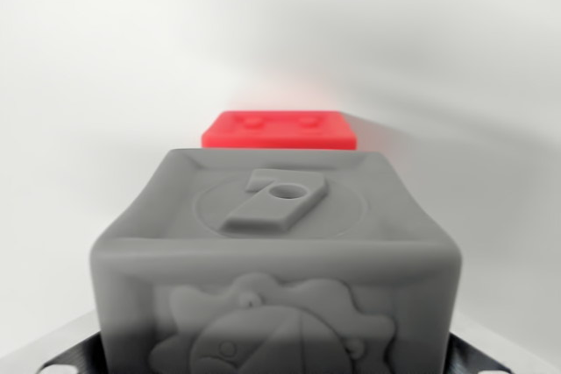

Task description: Destack cube

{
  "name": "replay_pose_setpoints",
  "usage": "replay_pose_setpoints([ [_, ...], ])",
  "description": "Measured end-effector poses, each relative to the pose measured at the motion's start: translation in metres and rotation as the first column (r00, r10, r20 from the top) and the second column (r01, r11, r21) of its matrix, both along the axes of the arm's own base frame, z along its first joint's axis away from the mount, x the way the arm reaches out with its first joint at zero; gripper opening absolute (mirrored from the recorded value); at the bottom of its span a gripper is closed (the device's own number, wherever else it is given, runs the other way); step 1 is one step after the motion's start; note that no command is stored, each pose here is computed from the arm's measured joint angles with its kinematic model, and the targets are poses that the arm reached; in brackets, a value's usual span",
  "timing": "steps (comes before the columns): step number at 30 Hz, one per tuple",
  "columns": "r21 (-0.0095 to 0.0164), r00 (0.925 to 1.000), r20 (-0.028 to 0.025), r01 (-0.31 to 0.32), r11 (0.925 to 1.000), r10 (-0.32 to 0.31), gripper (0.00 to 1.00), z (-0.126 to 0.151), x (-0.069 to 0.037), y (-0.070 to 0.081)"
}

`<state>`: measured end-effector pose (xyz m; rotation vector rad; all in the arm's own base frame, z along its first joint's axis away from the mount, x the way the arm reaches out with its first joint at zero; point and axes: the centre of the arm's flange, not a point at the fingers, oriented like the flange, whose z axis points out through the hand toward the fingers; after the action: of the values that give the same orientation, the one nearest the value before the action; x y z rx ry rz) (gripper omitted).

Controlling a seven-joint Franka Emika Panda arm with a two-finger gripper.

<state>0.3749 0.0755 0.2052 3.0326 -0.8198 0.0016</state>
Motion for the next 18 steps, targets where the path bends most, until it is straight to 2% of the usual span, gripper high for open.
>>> replay_pose_setpoints([
  [3, -0.0002, 1.0, -0.0009, 0.0, 1.0, 0.0, 0.0, 0.006, 0.0, 0.0],
  [10, 0.0, 1.0, 0.0023, 0.001, 1.0, -0.001, 0.0, 0.023, 0.0, 0.0],
  [18, -0.0009, 1.0, 0.0022, 0.0, 1.0, 0.0, 0.0, 0.042, -0.001, 0.0],
])
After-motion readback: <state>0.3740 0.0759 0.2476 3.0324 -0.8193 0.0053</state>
